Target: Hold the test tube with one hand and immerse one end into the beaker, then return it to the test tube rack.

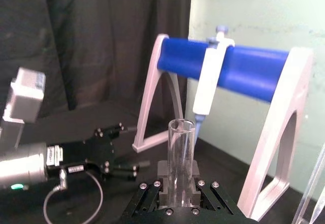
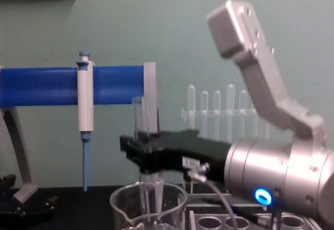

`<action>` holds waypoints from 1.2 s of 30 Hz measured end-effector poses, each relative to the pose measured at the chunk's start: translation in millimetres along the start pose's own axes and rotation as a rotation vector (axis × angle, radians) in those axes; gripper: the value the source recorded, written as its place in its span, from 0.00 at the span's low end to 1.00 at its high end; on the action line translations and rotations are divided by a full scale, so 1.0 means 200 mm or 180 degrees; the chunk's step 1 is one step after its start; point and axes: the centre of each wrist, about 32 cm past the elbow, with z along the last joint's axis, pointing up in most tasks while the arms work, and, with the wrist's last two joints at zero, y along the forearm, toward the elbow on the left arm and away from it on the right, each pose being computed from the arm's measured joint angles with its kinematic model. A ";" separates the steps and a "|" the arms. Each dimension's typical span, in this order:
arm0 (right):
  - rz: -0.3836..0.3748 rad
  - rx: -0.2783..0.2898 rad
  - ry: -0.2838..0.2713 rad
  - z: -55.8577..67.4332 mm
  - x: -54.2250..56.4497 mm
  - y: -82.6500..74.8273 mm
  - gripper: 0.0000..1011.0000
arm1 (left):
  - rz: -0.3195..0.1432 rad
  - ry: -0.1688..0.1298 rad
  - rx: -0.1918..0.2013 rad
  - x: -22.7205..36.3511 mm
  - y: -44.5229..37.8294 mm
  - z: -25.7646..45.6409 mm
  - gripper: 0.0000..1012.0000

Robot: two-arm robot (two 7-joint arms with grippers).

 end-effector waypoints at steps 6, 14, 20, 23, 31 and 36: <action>-0.0023 0.0092 -0.0069 0.15 0.01 -0.03 0.22 | 0.0000 0.0000 0.0000 0.000 0.000 0.000 0.99; -0.0100 0.0298 -0.0038 0.31 0.01 -0.11 0.22 | 0.0000 0.0000 0.0000 0.000 0.000 0.000 0.99; -0.0244 0.0312 -0.0093 0.38 0.02 -0.23 0.22 | 0.0000 0.0000 0.0000 0.000 0.000 0.000 0.99; -0.0343 0.0276 -0.0122 0.39 0.02 -0.30 0.22 | 0.0000 0.0000 0.0000 0.000 0.000 0.000 0.99; -0.0581 0.0147 -0.0103 0.32 0.03 -0.46 0.22 | 0.0000 0.0000 0.0000 0.000 0.000 0.000 0.99; -0.0655 0.0087 -0.0032 0.23 0.03 -0.49 0.22 | 0.0000 0.0000 0.0000 0.000 0.000 0.000 0.99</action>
